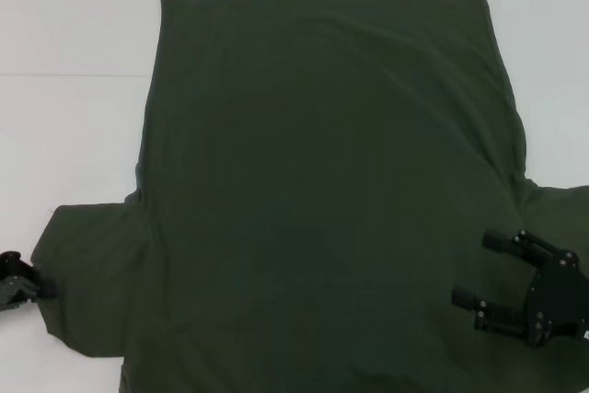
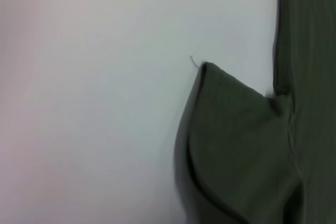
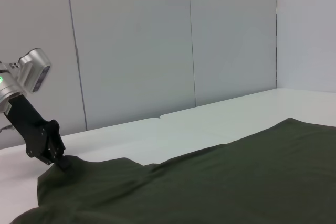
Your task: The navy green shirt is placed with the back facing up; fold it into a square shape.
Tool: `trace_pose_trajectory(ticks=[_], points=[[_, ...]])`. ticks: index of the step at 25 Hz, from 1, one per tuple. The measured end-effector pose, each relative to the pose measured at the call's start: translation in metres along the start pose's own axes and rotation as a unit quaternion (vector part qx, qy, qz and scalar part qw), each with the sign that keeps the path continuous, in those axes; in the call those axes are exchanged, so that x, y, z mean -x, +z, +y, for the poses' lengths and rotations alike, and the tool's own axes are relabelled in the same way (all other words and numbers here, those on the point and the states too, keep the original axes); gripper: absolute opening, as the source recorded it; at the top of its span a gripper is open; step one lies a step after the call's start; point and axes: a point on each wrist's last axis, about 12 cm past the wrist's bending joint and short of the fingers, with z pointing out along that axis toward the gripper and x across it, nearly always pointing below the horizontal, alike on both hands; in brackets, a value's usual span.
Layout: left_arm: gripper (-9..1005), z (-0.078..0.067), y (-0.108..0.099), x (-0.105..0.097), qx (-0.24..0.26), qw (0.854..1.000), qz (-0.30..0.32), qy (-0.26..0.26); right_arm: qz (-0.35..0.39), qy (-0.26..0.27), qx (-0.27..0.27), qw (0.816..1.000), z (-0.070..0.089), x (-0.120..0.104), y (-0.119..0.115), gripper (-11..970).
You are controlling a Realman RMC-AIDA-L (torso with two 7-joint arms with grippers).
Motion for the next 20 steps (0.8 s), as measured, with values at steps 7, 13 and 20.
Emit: trace_pose_trajectory(ticks=[7,13,20], points=[[26,-0.005,-0.011,0.005,0.001,1.0,-0.007,0.018,-0.005,0.0,0.001,1.0,0.0,0.001,-0.001,931],[27,-0.003,-0.028,0.008,0.011,0.999,-0.024,0.025,-0.015,0.002,-0.005,1.0,-0.001,0.003,-0.003,931],[27,-0.005,-0.037,0.016,0.02,0.998,-0.038,0.035,-0.017,0.002,-0.003,1.0,0.0,0.004,-0.002,931]])
